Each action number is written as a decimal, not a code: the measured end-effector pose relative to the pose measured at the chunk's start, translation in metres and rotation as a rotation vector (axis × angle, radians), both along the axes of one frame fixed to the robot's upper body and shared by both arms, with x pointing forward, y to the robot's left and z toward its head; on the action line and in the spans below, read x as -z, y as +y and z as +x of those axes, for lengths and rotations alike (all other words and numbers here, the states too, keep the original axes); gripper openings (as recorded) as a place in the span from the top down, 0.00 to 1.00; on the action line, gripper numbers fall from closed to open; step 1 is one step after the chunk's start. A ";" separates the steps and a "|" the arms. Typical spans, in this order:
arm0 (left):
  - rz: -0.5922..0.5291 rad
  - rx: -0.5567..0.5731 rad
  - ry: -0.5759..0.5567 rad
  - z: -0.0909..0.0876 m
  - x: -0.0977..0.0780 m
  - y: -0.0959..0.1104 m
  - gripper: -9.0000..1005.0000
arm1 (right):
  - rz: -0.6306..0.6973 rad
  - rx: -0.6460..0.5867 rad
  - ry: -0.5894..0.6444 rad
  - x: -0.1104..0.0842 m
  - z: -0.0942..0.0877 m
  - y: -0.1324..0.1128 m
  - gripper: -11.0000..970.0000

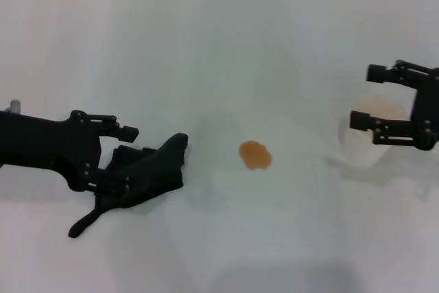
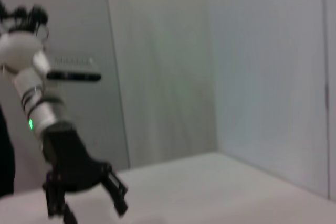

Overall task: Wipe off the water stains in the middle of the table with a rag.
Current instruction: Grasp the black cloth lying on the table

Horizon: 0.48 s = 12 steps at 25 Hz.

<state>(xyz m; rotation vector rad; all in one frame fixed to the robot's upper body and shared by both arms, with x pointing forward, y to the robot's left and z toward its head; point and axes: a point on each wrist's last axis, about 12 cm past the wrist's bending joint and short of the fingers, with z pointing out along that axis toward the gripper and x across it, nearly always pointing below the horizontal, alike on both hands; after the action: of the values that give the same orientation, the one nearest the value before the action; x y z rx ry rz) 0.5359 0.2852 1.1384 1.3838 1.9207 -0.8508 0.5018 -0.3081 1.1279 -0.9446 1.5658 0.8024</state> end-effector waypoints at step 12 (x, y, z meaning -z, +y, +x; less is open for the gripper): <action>-0.003 -0.043 -0.007 0.004 0.002 -0.002 0.12 | -0.222 -0.050 0.053 -0.025 0.019 0.018 0.11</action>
<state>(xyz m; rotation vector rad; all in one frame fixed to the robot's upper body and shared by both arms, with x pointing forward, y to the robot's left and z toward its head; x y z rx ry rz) 0.5402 0.2836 1.1365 1.3369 1.9360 -0.8274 0.5204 -0.2900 1.1530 -1.1345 1.7084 0.7024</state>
